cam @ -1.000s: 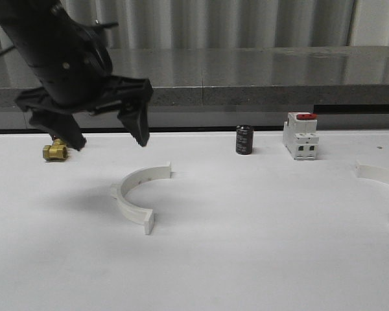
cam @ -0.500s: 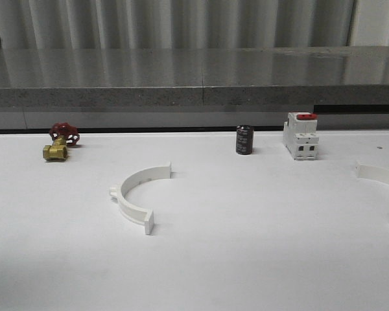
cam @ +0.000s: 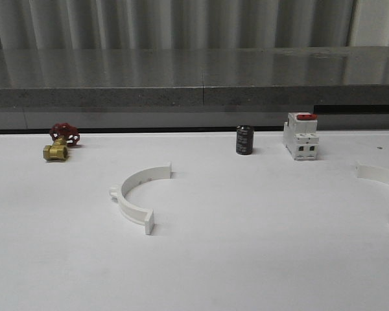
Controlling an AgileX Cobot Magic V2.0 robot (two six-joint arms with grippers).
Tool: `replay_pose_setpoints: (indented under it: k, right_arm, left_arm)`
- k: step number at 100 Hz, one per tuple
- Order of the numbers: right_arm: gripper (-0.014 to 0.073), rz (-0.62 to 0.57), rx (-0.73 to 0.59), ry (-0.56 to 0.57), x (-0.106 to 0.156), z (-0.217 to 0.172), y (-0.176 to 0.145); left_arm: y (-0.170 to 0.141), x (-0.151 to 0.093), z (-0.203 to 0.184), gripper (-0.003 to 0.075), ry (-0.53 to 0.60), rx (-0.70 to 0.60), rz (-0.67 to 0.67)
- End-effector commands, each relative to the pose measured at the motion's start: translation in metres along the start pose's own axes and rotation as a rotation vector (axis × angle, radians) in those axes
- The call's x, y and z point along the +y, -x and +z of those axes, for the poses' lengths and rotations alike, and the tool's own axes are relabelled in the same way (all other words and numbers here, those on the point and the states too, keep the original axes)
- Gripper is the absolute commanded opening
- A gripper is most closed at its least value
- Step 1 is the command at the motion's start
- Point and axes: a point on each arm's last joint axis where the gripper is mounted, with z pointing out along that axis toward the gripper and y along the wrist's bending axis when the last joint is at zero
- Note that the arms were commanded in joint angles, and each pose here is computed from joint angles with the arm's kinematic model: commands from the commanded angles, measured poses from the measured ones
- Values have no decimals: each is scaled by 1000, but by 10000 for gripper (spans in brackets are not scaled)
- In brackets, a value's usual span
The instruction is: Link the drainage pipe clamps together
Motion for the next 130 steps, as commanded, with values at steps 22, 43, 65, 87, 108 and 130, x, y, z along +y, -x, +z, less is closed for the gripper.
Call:
replay_pose_setpoints:
  k: [22,43,65,87,108,130]
  right_arm:
    - [-69,-5,-180,15,2,-4,20]
    - [-69,-5,-187,16,6,-9,51]
    - [-69,1,89,-16,12,7,99]
    - [-69,21,454,-53,17,56,130]
    - [-46,23,629,-76,16,103,123]
    - [469,24,735,-91,13,128,104]
  left_arm:
    - [2,0,-10,-17,-11,-107,5]
    - [2,0,-10,-20,-11,-106,5]
    - [2,0,-10,-20,-11,-106,5]
    - [2,0,-10,-20,-11,-106,5]
    - [2,0,-10,-20,-11,-106,5]
    - [2,0,-10,-20,-11,-106,5]
